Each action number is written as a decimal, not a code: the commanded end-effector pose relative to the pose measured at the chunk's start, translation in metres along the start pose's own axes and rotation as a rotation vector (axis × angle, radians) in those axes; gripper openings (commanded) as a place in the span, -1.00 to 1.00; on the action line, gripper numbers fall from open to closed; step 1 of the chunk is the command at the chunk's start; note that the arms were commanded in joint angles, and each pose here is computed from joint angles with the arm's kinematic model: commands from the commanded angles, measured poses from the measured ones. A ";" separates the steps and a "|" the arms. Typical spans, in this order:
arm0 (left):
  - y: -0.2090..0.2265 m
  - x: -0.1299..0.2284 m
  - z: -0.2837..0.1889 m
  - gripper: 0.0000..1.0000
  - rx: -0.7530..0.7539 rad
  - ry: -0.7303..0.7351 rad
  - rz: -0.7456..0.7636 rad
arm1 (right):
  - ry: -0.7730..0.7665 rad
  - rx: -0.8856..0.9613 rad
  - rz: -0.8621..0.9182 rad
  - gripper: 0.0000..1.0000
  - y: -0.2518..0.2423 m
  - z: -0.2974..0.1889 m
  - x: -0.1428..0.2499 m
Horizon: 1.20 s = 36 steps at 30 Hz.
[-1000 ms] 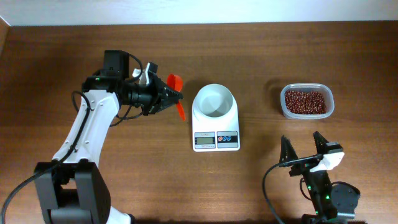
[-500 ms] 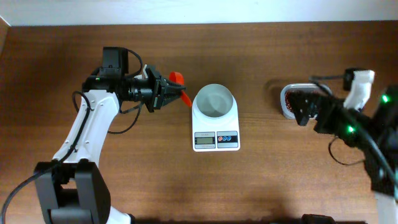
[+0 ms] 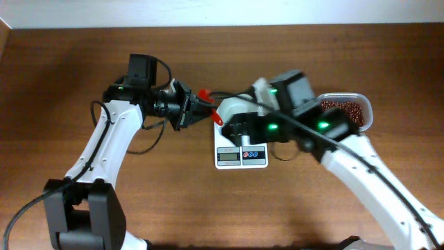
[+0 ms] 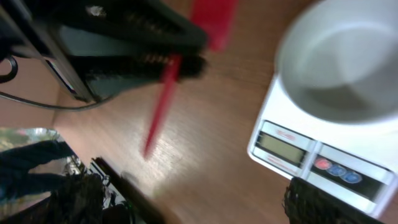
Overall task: Scoop item into bowl and weigh 50g on scale
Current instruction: 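Grasp the red scoop handle with the right gripper from the left gripper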
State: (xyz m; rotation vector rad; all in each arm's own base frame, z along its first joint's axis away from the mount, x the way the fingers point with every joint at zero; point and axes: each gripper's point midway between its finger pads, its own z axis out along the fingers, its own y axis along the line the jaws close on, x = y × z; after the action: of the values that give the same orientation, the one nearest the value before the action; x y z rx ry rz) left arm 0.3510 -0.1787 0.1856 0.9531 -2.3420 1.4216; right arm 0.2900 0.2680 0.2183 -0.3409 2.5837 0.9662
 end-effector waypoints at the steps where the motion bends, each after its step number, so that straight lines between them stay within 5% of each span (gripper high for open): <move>1: 0.002 0.008 -0.004 -1.00 -0.011 0.012 -0.115 | -0.099 0.106 -0.041 0.86 0.002 0.013 -0.017; 5: -0.008 0.028 -0.004 -1.00 0.037 0.127 -0.130 | -0.175 0.136 0.019 0.70 0.006 0.016 -0.028; 12: -0.010 0.033 -0.004 -1.00 0.051 0.156 -0.134 | -0.208 0.125 0.132 -0.05 0.008 0.016 -0.033; 18: -0.004 0.033 0.007 -1.00 0.000 0.119 -0.147 | -0.201 0.105 0.248 -0.26 0.009 0.020 -0.031; 21: -0.005 0.035 0.008 -1.00 -0.003 0.122 -0.155 | -0.181 0.102 0.244 -0.52 0.010 0.028 -0.028; 29: -0.004 0.031 0.009 -1.00 -0.010 0.103 -0.176 | -0.181 0.094 0.239 -0.54 0.014 0.031 -0.027; 32: -0.005 0.031 0.009 -1.00 -0.005 0.101 -0.168 | -0.181 0.095 0.239 -0.87 0.014 0.031 -0.028; 36: -0.005 0.030 0.009 -1.00 -0.005 0.100 -0.168 | -0.177 0.097 0.240 -0.92 0.013 0.031 -0.026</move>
State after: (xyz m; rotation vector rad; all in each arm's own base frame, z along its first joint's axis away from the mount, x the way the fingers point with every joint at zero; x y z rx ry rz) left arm 0.3332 -0.1993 0.1938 1.0307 -2.1341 1.3510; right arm 0.3182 0.2964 0.2139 0.0989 2.5325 0.8954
